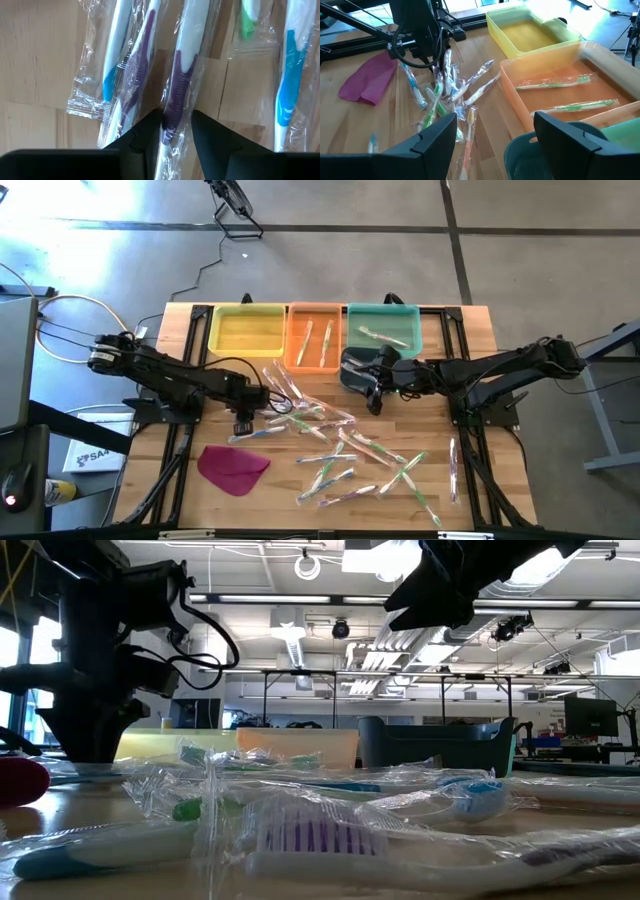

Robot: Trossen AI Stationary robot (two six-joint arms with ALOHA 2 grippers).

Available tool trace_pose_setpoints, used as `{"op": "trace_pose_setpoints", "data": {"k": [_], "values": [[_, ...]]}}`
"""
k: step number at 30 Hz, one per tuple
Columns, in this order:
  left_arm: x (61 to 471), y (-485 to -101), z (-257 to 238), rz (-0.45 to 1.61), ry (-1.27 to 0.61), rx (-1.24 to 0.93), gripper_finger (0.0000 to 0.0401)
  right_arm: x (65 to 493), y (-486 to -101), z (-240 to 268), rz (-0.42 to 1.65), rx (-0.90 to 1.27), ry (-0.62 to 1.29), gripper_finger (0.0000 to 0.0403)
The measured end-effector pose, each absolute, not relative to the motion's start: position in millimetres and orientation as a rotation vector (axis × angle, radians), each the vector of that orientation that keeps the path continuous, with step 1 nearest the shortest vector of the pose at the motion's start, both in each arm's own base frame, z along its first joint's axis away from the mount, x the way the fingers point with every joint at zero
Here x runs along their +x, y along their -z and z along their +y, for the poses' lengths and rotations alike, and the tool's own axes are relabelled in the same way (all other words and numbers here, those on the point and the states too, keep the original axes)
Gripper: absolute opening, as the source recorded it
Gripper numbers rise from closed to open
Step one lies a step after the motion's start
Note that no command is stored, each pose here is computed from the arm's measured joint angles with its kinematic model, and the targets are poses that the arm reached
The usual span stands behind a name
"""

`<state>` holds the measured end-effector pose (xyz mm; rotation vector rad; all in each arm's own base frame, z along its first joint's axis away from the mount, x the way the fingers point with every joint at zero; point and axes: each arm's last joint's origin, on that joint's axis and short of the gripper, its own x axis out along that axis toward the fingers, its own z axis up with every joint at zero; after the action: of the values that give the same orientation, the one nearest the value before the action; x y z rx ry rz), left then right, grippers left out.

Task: Pick & Place Toothbrushes
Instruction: Put the violet toothbrush into the yellow bin

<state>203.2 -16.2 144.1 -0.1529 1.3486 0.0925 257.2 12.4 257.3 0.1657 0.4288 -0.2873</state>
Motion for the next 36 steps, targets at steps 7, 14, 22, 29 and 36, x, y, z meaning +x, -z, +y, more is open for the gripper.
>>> {"op": "trace_pose_setpoints", "data": {"k": [7,14,22,29,36], "values": [[203,-144,-16,1.351,-0.094,-0.152,0.0069,257,-257,12,0.429,0.166,0.287,0.0259],[203,-144,-16,1.356,-0.085,-0.158,0.0038,257,-257,12,0.43,0.166,0.288,0.0259],[200,-146,-18,1.398,-0.047,-0.192,0.0035,256,-256,12,0.448,0.163,0.286,0.0259],[208,-166,-20,1.43,0.007,-0.184,0.0018,255,-254,12,0.47,0.158,0.288,0.0259],[213,-192,-20,1.479,0.021,-0.146,0.0,254,-251,13,0.501,0.154,0.284,0.0259]]}}
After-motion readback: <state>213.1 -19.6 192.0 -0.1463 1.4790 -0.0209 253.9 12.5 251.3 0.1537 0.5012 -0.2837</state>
